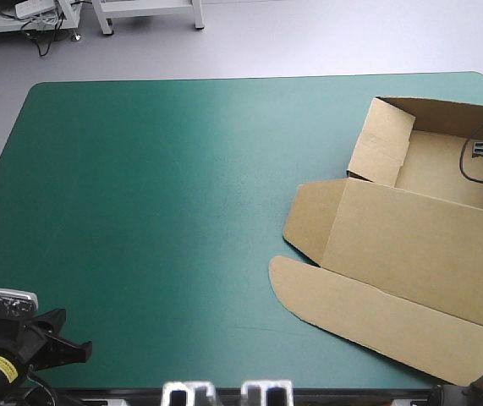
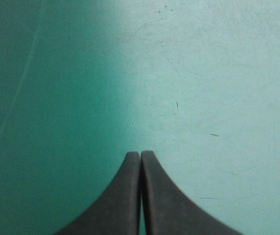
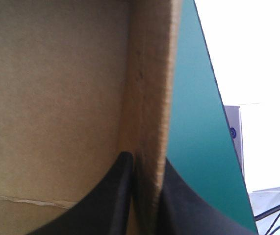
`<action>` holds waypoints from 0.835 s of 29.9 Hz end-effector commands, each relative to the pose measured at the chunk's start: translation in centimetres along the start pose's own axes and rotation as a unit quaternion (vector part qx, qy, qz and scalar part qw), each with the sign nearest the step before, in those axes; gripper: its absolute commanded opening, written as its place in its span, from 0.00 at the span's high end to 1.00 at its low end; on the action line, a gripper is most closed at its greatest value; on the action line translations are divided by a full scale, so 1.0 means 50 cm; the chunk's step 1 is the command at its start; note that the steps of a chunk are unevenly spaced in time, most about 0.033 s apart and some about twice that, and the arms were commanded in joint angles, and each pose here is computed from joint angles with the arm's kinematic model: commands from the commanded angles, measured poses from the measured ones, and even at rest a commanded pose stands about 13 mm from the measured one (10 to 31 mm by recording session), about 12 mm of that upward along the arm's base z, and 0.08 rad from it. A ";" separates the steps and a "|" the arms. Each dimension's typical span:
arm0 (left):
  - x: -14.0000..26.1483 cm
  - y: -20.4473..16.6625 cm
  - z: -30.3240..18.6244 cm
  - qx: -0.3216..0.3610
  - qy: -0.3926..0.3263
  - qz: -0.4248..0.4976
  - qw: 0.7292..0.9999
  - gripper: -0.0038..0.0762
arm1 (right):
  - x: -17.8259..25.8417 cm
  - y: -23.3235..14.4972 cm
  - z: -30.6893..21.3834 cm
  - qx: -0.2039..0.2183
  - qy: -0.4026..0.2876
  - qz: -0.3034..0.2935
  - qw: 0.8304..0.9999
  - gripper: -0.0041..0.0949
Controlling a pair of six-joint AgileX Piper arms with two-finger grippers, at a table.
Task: Fold the box
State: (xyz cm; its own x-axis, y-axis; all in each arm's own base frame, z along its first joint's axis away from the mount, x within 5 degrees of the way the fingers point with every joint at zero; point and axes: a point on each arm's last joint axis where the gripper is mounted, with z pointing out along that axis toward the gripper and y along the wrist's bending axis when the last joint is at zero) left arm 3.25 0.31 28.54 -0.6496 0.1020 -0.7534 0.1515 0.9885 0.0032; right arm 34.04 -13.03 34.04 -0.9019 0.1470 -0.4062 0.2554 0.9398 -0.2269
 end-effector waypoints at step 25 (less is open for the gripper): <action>-0.022 -0.011 -0.009 0.031 -0.039 0.029 0.998 0.96 | 0.091 0.025 -0.274 -0.157 -0.128 0.021 0.979 0.96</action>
State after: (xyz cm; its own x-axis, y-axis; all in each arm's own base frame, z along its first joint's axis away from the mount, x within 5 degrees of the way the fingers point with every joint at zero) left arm 3.17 0.14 28.48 -0.6494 0.1414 -0.7472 0.1917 0.9813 0.0191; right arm 28.87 -9.22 42.37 -0.8047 0.1491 -0.5746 0.2060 0.9779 -0.0348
